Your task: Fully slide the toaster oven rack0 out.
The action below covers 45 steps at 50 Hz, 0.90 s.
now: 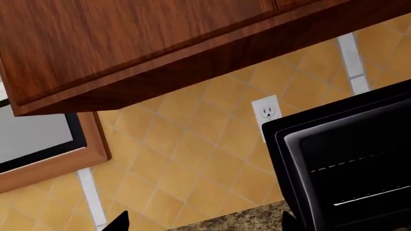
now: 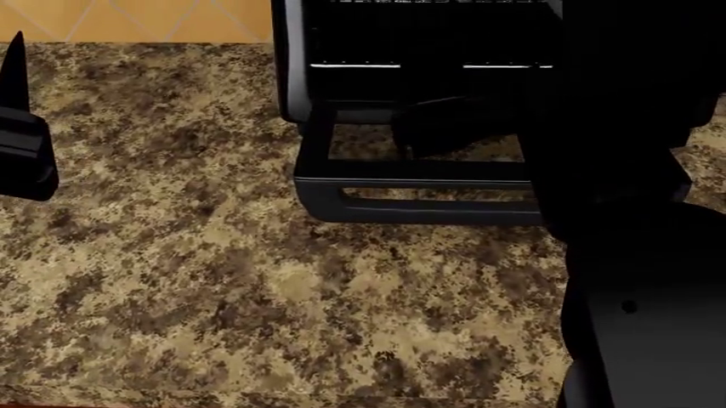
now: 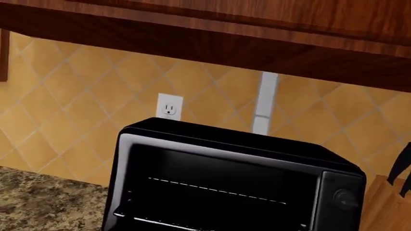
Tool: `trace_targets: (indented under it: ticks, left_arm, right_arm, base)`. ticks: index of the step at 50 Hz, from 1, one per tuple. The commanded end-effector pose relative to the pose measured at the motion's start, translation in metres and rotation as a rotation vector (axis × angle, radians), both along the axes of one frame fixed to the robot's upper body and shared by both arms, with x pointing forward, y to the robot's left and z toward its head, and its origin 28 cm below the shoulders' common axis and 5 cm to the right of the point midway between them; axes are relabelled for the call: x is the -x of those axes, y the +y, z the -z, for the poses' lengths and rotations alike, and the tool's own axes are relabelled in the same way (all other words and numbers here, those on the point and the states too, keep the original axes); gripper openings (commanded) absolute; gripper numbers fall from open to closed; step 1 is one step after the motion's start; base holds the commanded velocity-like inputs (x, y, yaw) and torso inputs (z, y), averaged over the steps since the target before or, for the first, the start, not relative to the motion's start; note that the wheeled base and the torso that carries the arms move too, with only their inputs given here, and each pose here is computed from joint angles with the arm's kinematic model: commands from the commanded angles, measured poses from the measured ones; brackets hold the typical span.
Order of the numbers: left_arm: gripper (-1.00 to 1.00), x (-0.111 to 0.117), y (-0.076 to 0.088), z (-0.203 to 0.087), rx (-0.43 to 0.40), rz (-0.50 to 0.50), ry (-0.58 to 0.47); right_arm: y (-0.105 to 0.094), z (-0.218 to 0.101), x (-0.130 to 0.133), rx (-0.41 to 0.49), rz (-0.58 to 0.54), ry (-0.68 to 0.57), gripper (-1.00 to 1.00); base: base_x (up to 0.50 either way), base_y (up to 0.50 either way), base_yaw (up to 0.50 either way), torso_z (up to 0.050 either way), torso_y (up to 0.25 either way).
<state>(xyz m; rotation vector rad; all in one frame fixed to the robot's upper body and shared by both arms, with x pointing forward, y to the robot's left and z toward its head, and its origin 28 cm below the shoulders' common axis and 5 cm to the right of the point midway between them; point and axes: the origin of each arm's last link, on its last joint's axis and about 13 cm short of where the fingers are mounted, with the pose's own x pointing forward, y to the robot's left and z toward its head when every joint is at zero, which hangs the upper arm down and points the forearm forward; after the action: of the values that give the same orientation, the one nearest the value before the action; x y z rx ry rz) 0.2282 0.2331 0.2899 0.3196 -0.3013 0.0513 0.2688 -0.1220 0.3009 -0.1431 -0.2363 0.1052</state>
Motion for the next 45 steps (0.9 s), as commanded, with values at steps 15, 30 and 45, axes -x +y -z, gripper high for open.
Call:
trace_targets:
  ticks: [15, 30, 45]
  left_arm:
    - [1.0, -0.0027, -0.0013, -0.0025, -0.027, 0.012, -0.007]
    - [1.0, -0.0014, -0.0014, -0.0053, -0.01, 0.004, -0.005]
    - [1.0, -0.0016, -0.001, -0.0051, 0.002, 0.011, 0.004]
  right_arm:
    - [-0.0015, -0.0025, 0.0024, -0.015, 0.004, -0.025, 1.0]
    - [0.0002, -0.0005, 0.005, -0.006, -0.013, -0.031, 1.0]
    - [0.0007, -0.0016, 0.0067, 0.004, -0.014, -0.034, 1.0]
  base:
    - [0.47, 0.0, 0.0, 0.0, 0.0]
    - [0.0, 0.0, 0.0, 0.0, 0.0]
    - [0.0, 0.0, 0.0, 0.0, 0.0]
